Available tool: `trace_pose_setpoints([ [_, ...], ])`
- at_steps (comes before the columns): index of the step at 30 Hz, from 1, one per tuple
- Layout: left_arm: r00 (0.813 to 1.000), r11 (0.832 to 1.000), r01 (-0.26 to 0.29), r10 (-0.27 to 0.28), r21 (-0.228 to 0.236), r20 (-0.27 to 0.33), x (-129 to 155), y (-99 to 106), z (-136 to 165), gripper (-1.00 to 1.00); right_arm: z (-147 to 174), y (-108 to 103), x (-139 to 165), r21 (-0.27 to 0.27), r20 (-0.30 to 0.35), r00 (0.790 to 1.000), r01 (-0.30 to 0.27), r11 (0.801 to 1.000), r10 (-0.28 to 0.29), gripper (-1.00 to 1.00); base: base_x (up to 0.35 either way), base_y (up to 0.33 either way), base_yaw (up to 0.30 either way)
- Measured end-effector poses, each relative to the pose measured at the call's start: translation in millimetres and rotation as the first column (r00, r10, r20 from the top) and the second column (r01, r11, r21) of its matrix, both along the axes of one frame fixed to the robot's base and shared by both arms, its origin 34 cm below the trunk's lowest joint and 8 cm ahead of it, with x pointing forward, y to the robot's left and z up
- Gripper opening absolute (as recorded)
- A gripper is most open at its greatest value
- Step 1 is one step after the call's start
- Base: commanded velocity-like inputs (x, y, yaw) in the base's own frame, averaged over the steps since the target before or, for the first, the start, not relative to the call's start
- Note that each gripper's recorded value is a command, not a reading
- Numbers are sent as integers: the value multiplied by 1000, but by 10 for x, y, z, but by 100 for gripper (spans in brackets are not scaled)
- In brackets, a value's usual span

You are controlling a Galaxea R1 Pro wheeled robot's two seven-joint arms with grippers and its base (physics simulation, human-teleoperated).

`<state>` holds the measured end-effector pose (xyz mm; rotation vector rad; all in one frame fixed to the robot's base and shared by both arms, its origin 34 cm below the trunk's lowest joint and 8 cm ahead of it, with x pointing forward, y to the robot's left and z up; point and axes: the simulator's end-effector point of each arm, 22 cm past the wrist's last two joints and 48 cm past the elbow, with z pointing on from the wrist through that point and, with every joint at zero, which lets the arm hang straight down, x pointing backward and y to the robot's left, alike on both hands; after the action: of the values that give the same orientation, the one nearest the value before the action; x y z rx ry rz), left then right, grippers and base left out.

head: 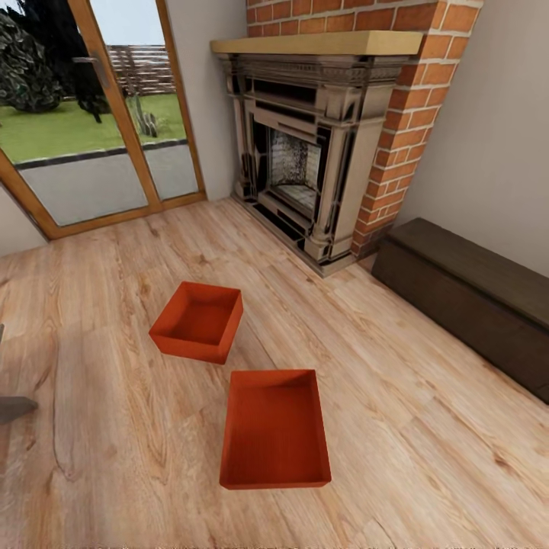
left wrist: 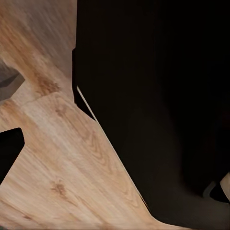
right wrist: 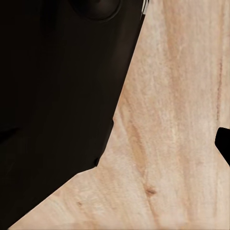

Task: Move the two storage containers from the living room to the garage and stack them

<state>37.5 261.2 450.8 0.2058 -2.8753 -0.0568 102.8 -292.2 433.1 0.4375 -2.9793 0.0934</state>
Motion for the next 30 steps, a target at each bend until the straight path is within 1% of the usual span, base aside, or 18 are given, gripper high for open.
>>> trace_pose_setpoints([
  [7, 1000, 1000, -8, 8, 5, -16, -63, 16, 18, 100, 5, -8, -44, -1, -11, 1000, 0, 1000, 0, 100, 0, 0, 0],
  [30, 998, 1000, -9, 9, 6, -58, -223, 17, 69, 100, 22, 0, -188, 0, -48, 999, 1, 1000, -1, 100, 0, 0, 0],
])
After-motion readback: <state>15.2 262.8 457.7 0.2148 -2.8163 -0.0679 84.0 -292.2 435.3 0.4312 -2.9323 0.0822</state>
